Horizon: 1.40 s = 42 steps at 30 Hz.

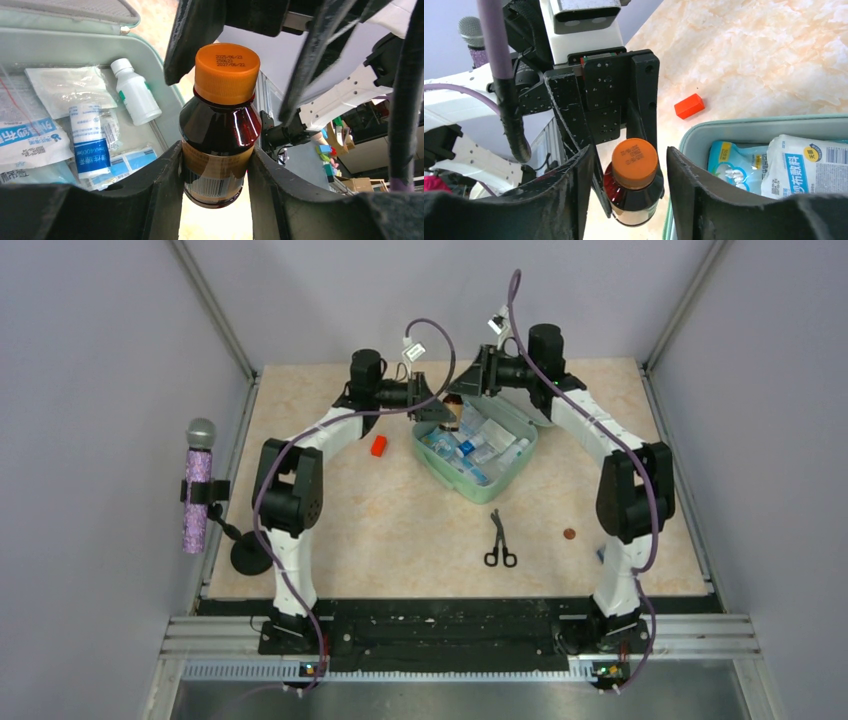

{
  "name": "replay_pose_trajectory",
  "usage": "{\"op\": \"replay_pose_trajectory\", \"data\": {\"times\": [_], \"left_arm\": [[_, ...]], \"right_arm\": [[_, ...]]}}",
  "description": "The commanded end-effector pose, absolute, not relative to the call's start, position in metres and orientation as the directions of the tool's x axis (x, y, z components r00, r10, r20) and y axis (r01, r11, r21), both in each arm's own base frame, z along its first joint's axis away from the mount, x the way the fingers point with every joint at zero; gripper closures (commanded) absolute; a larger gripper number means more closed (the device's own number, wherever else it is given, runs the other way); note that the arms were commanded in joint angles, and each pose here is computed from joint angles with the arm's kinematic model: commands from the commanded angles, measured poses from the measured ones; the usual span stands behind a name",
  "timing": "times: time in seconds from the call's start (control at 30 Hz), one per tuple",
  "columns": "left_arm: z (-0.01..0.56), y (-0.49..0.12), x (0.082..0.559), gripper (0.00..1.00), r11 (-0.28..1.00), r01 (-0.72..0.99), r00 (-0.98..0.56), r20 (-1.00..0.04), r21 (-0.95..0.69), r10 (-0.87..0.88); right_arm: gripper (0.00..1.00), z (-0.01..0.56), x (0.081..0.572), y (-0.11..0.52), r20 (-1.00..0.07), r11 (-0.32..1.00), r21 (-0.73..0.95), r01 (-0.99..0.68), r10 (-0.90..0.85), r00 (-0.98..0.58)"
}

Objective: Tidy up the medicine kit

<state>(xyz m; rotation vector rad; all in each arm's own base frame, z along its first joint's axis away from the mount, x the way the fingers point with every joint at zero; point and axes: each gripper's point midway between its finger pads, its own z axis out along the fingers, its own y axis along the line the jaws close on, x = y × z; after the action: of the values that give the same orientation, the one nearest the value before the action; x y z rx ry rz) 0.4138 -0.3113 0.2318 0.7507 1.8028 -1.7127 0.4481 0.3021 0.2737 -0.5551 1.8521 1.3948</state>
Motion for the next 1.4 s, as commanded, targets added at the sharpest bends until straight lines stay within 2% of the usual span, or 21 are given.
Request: {"op": "replay_pose_trajectory", "data": {"times": [0.0, 0.07, 0.13, 0.3, 0.47, 0.87, 1.37], "left_arm": [[0.24, -0.311, 0.422, 0.6, 0.084, 0.776, -0.628, -0.778, -0.625, 0.014], [0.231, -0.31, 0.422, 0.61, 0.13, 0.776, -0.626, -0.779, -0.618, 0.03], [0.216, -0.312, 0.418, 0.63, 0.184, 0.762, -0.64, -0.766, -0.621, 0.065], [0.177, -0.33, 0.402, 0.63, 0.301, 0.768, -0.631, -0.747, -0.565, 0.207], [0.151, -0.356, 0.384, 0.63, 0.309, 0.758, -0.649, -0.716, -0.575, 0.258], [0.101, -0.383, 0.395, 0.62, 0.388, 0.725, -0.683, -0.667, -0.569, 0.298], [0.083, -0.389, 0.376, 0.57, 0.344, 0.722, -0.692, -0.635, -0.6, 0.344]], "right_arm": [[0.39, 0.309, 0.448, 0.276, -0.811, 0.385, 0.573, -0.724, 0.14, -0.568], [0.26, 0.311, 0.454, 0.246, -0.802, 0.462, 0.579, -0.672, 0.175, -0.571], [0.2, 0.307, 0.455, 0.212, -0.795, 0.534, 0.578, -0.617, 0.198, -0.574], [0.18, 0.277, 0.445, 0.116, -0.764, 0.711, 0.569, -0.414, 0.269, -0.587], [0.18, 0.254, 0.419, 0.068, -0.746, 0.786, 0.55, -0.282, 0.31, -0.589], [0.19, 0.25, 0.386, 0.066, -0.744, 0.783, 0.554, -0.282, 0.313, -0.59], [0.19, 0.248, 0.391, 0.063, -0.737, 0.781, 0.561, -0.273, 0.322, -0.594]]}}
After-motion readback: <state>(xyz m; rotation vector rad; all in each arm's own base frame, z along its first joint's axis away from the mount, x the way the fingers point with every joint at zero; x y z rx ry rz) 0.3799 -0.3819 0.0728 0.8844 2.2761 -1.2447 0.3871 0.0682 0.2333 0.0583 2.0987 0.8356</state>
